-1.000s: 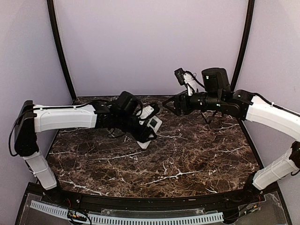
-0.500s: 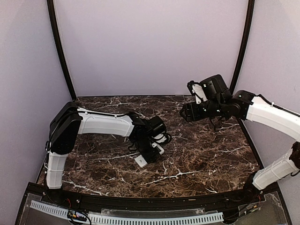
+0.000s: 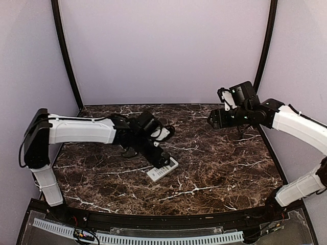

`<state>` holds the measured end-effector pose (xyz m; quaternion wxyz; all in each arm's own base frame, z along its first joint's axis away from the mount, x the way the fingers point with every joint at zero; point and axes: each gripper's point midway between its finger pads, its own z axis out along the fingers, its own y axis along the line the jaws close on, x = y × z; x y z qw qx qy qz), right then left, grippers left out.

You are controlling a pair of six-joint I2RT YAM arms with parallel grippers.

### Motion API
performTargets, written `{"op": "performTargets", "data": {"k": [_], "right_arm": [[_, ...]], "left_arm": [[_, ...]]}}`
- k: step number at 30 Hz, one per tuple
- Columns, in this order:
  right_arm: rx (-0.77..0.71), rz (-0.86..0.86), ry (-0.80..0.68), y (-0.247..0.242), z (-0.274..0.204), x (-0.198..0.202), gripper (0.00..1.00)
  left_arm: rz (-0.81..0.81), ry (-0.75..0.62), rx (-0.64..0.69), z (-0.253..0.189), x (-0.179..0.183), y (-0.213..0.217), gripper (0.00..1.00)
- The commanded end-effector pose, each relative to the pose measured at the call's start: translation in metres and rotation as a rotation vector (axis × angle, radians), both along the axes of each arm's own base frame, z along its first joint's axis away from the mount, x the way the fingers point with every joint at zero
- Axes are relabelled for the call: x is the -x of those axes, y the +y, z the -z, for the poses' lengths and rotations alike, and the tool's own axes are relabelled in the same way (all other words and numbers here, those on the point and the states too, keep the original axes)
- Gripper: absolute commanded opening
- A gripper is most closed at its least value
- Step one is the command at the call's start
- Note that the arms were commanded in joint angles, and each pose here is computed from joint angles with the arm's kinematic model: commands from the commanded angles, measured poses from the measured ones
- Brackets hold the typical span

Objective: Load the batteries into the remote control
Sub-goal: Place the remote control at the center of the board, then reset both arms

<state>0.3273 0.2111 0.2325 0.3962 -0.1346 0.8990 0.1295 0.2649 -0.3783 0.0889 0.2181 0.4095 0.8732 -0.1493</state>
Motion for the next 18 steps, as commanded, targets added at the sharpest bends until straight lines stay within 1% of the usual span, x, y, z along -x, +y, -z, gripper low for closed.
{"op": "performTargets", "data": {"k": [1, 2, 3, 4, 5, 6, 7, 8, 9, 10, 12, 15, 16, 17, 18], "right_arm": [[-0.13, 0.1, 0.024, -0.05, 0.011, -0.013, 0.79], [-0.183, 0.121, 0.024, -0.064, 0.013, -0.015, 0.79], [-0.232, 0.15, 0.029, -0.081, 0.018, -0.017, 0.79], [-0.288, 0.173, 0.026, -0.098, 0.021, -0.019, 0.79], [-0.341, 0.187, 0.023, -0.112, 0.024, -0.019, 0.79], [-0.396, 0.181, 0.024, -0.122, 0.026, -0.016, 0.79], [-0.429, 0.192, 0.012, -0.136, 0.028, -0.015, 0.79], [-0.445, 0.209, 0.004, -0.148, 0.033, -0.013, 0.79], [-0.451, 0.23, -0.001, -0.158, 0.037, -0.011, 0.79], [-0.45, 0.246, -0.008, -0.165, 0.04, -0.009, 0.79], [-0.436, 0.281, -0.019, -0.175, 0.05, -0.005, 0.79], [-0.448, 0.309, -0.054, -0.178, 0.053, -0.001, 0.79], [-0.452, 0.318, -0.064, -0.179, 0.054, 0.0, 0.79], [-0.449, 0.334, -0.079, -0.182, 0.055, 0.002, 0.79], [-0.444, 0.353, -0.092, -0.185, 0.057, 0.003, 0.79]], "left_arm": [[-0.332, -0.209, 0.339, -0.11, -0.071, 0.061, 0.99], [-0.438, -0.246, 0.313, -0.11, -0.09, 0.093, 0.99], [-0.501, -0.241, 0.294, -0.105, -0.092, 0.115, 0.99], [-0.593, -0.26, 0.268, -0.103, -0.107, 0.147, 0.99], [-0.648, -0.252, 0.253, -0.097, -0.106, 0.167, 0.99], [-0.736, -0.269, 0.238, -0.095, -0.117, 0.198, 0.99], [-0.793, -0.27, 0.232, -0.088, -0.114, 0.218, 0.99], [-0.914, -0.294, 0.217, -0.087, -0.122, 0.254, 0.99], [-0.972, -0.306, 0.209, -0.08, -0.116, 0.273, 0.99], [-1.075, -0.326, 0.198, -0.077, -0.116, 0.302, 0.99], [-1.172, -0.383, 0.197, -0.074, -0.107, 0.331, 0.99], [-1.205, -0.463, 0.253, -0.068, -0.093, 0.343, 0.99], [-1.215, -0.459, 0.242, -0.055, -0.085, 0.347, 0.99], [-1.229, -0.485, 0.281, -0.061, -0.085, 0.348, 0.99], [-1.239, -0.475, 0.284, -0.054, -0.08, 0.35, 0.99]]}}
